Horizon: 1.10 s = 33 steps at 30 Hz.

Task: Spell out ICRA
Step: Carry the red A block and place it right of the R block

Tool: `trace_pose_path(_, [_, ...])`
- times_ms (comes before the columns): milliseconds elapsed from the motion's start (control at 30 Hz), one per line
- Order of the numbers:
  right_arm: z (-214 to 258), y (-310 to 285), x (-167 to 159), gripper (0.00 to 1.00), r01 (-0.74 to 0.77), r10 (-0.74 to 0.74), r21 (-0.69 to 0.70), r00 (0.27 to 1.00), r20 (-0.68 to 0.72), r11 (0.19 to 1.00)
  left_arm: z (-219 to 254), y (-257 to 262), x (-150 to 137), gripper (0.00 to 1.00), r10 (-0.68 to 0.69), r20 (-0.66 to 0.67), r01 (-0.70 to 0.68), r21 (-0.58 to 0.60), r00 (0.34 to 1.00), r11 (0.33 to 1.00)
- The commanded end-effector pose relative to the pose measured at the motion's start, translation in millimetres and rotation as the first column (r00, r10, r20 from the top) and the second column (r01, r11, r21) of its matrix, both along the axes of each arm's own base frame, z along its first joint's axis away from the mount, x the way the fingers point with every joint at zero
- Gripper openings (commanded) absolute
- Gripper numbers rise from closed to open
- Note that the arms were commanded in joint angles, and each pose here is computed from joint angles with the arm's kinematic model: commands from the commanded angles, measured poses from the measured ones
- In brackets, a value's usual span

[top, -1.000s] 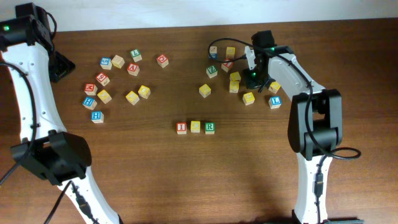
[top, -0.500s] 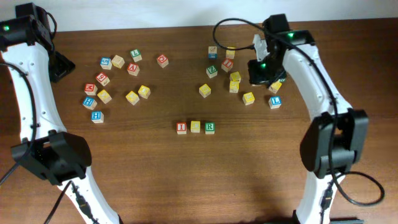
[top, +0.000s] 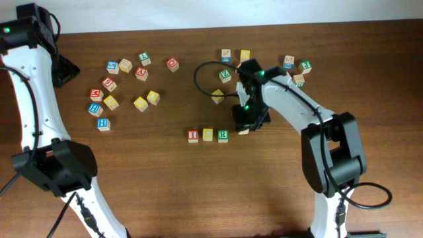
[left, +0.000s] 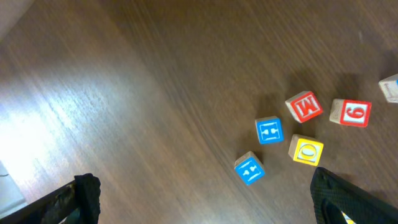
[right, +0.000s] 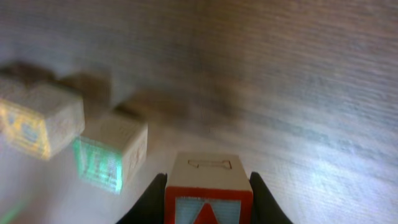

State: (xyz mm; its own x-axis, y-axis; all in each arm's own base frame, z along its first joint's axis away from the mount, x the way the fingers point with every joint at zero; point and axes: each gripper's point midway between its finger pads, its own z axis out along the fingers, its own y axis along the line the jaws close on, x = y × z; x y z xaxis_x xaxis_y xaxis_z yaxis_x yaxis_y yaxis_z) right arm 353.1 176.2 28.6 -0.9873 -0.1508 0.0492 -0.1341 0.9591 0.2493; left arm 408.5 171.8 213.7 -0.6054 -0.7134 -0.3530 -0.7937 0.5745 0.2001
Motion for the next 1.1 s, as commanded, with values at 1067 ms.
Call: trace_pose_path(1067, [-21,19,-14,0.26,0.104,-0.105,-0.022,0.994,-0.013,0.994,10,2,-3,0.99,-0.001,0.017,0.0,0.02,1.0,1.0])
